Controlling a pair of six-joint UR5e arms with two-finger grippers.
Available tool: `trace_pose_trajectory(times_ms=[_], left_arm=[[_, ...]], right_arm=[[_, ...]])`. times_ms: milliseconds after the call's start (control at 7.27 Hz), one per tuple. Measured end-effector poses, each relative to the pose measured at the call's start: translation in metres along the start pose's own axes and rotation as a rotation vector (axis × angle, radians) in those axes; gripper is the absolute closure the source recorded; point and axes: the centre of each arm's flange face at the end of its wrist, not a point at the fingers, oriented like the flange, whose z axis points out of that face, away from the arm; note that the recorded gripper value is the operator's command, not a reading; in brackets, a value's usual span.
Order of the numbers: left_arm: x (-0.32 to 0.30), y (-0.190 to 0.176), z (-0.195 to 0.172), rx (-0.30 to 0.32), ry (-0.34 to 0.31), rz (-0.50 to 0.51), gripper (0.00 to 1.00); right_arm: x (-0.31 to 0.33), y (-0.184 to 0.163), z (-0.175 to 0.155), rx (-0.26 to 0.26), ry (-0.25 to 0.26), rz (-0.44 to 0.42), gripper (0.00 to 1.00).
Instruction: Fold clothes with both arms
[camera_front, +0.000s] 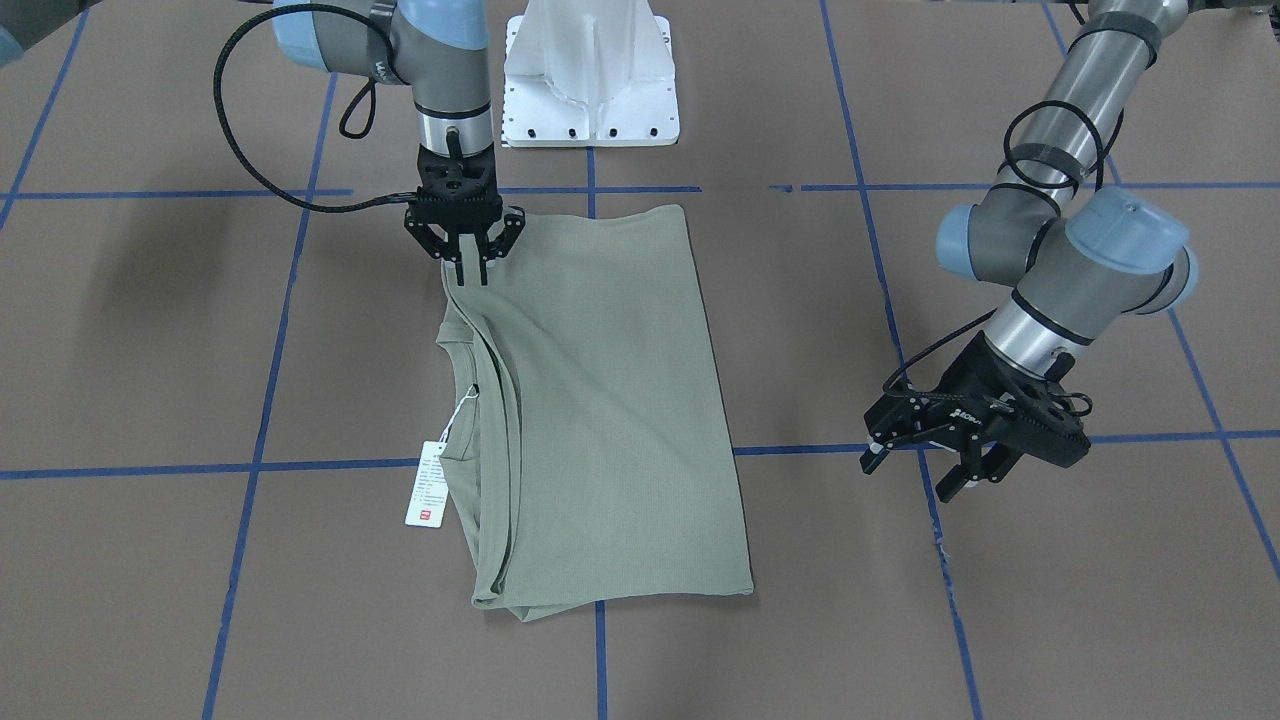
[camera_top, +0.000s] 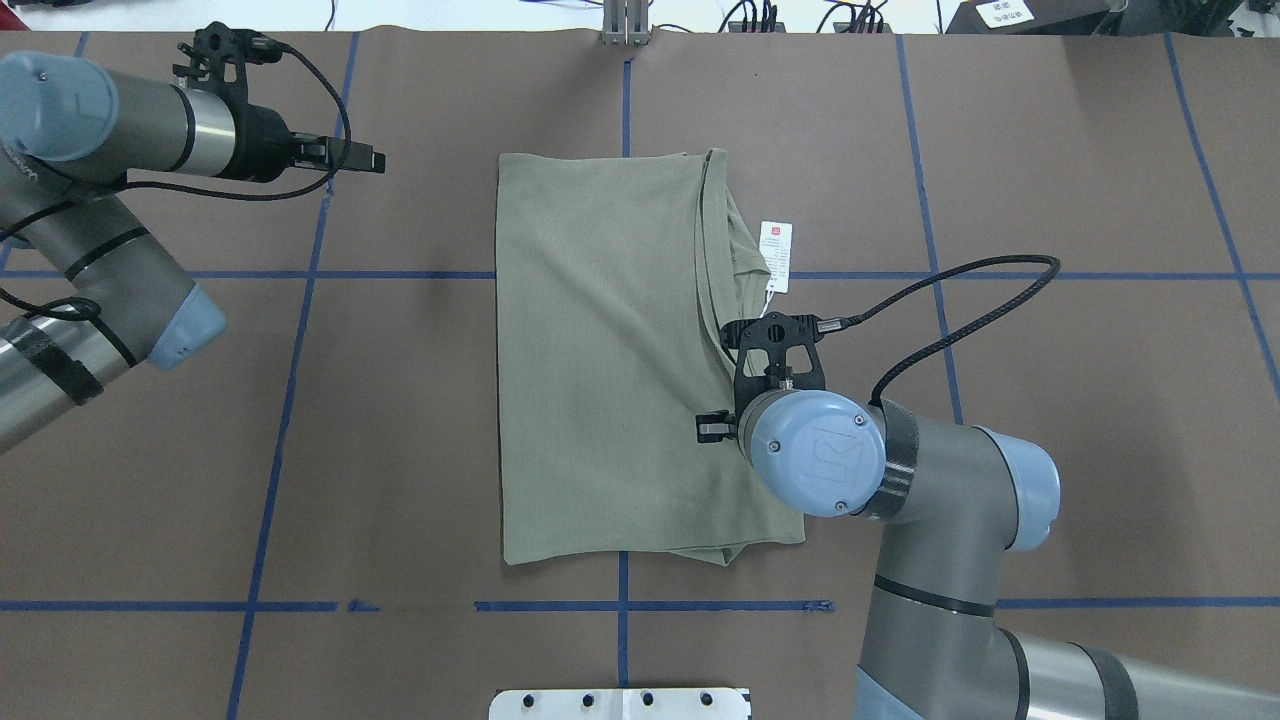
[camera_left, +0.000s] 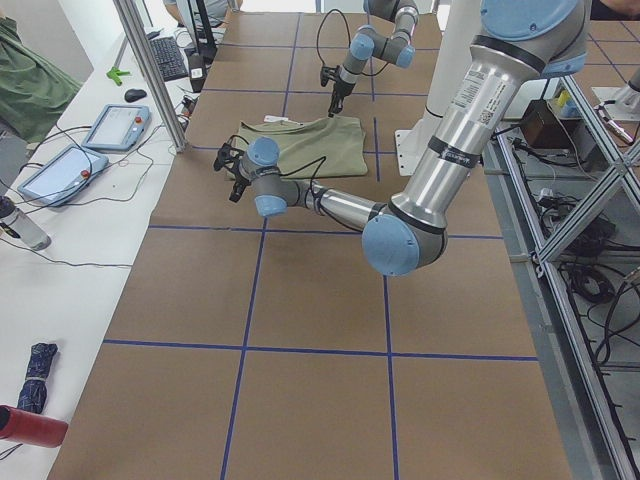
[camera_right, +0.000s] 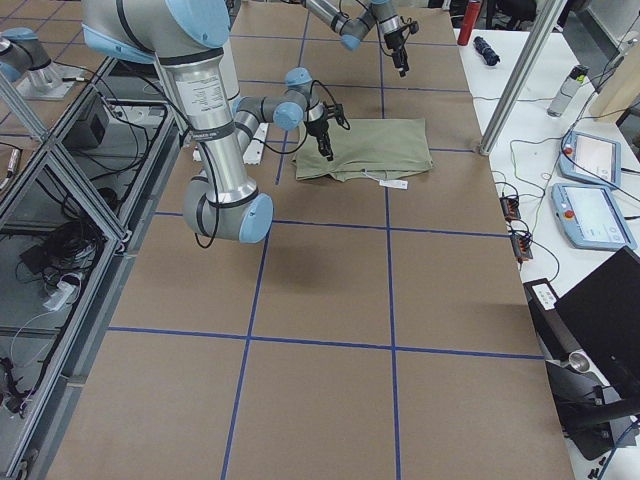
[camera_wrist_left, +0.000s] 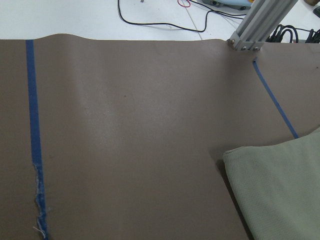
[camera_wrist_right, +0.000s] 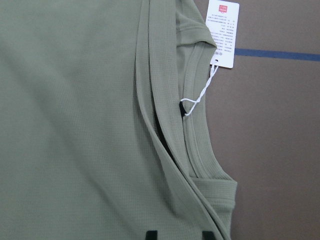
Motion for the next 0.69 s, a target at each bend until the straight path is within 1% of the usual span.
trace_pose_trajectory(times_ms=[138, 275, 412, 688], left_arm=[[-0.001, 0.000, 0.001, -0.001, -0.002, 0.000, 0.00], [-0.002, 0.001, 0.001, -0.002, -0.003, -0.002, 0.00], [-0.002, 0.002, 0.002, -0.004, -0.004, -0.003, 0.00], [-0.006, 0.006, 0.002, -0.008, -0.007, -0.006, 0.00]], right_arm=[[0.000, -0.016, 0.005, 0.010, -0.028, 0.025, 0.37], [-0.001, -0.033, 0.018, 0.012, -0.021, 0.009, 0.40], [-0.004, -0.048, 0.034, 0.006, -0.003, -0.018, 0.45], [-0.008, -0.060, 0.052, -0.012, 0.017, -0.037, 0.45]])
